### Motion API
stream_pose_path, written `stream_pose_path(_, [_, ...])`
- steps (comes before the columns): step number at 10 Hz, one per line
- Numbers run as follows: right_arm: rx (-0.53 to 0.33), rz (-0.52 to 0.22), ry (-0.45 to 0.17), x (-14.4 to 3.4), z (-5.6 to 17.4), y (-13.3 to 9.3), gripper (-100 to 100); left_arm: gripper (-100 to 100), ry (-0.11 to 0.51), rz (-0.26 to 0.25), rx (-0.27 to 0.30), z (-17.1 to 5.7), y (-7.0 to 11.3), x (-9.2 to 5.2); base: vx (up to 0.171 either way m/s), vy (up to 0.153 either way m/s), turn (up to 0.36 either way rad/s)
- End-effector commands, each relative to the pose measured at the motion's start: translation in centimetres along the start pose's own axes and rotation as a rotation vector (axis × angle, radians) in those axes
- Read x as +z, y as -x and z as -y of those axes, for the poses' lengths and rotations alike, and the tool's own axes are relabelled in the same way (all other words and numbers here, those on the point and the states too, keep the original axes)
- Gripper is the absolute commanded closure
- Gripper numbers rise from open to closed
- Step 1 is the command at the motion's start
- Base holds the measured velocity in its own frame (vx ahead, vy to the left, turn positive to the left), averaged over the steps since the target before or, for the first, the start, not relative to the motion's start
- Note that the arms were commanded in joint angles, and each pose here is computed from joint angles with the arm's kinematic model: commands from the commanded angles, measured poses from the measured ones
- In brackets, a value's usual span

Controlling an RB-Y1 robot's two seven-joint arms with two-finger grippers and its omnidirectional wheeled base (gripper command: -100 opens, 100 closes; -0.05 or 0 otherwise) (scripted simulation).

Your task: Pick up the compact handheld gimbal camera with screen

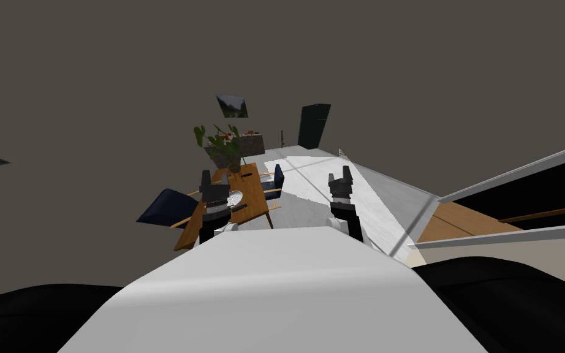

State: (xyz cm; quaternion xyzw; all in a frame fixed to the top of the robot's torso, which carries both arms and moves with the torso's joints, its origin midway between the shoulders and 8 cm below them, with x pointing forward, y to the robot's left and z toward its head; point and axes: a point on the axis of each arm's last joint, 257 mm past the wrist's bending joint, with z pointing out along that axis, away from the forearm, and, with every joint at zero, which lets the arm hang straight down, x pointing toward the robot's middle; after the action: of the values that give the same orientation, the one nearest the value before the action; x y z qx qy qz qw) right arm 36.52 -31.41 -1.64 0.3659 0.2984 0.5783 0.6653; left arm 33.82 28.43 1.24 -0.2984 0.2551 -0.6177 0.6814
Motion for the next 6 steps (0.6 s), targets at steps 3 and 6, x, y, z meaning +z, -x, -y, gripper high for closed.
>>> stream_pose_path(3, [0.000, 0.000, 0.000, 0.0, 0.0, 0.0, 0, -100, 0.087, -0.042, 0.001, -3.2, -0.2, 0.1, -0.002, -0.022, 0.025])
stream_pose_path(6, [0.000, 0.000, 0.000, 0.0, 0.0, 0.0, 0, -100, 0.195, -0.057, -0.003, -7.3, -0.1, -0.1, 0.000, -0.031, 0.028])
